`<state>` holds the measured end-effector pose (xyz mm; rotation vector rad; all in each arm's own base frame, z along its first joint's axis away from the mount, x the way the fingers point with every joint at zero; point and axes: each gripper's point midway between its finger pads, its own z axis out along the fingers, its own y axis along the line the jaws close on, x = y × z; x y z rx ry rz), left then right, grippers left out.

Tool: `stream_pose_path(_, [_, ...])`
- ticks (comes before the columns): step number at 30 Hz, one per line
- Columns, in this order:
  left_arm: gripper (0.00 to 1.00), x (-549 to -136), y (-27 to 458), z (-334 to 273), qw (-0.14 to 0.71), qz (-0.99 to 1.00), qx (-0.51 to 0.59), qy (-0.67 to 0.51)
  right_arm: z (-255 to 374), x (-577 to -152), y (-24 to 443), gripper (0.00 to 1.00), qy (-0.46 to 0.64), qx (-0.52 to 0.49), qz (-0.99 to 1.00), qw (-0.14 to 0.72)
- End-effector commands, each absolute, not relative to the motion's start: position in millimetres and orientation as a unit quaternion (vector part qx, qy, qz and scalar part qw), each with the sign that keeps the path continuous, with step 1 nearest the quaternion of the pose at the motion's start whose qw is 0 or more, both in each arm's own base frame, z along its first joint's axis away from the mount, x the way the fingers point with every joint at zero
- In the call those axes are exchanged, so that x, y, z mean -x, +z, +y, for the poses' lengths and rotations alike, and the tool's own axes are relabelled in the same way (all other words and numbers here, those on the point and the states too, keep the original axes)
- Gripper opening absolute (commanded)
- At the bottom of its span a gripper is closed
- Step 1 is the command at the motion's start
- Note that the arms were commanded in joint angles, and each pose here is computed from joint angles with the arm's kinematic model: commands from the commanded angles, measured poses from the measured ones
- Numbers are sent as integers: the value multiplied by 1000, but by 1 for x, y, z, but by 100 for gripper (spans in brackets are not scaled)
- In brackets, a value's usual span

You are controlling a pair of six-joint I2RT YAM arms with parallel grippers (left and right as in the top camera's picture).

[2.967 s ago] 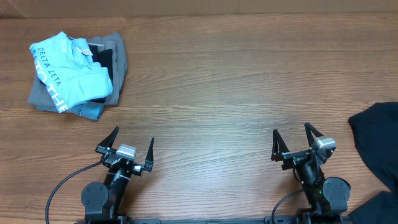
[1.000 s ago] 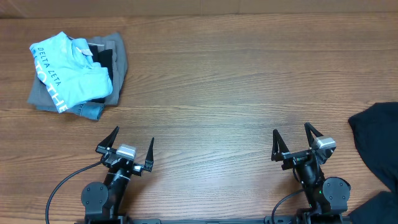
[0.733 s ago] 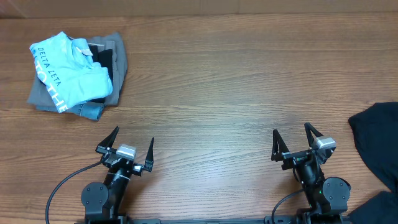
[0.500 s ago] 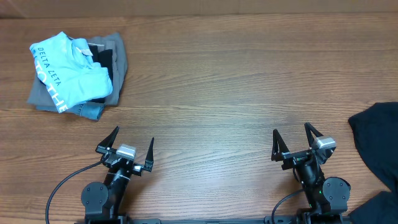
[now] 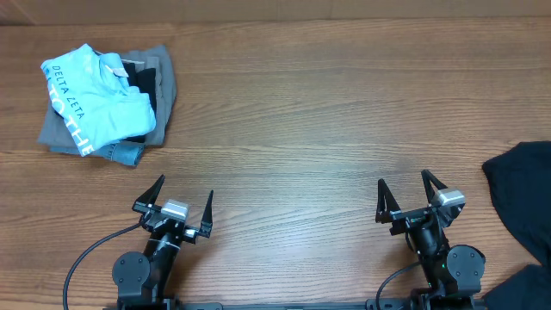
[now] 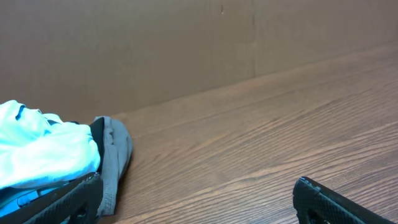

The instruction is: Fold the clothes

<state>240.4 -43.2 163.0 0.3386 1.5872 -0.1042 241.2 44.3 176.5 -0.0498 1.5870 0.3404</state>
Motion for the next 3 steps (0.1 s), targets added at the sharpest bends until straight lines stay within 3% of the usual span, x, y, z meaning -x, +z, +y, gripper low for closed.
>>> stream_pose_path(1, [100, -240, 162, -45, 686, 710, -151, -52, 43, -241, 175, 100, 149, 22, 707, 691])
stream_pose_path(3, [100, -240, 162, -45, 686, 710, -151, -52, 43, -241, 175, 100, 149, 22, 707, 691])
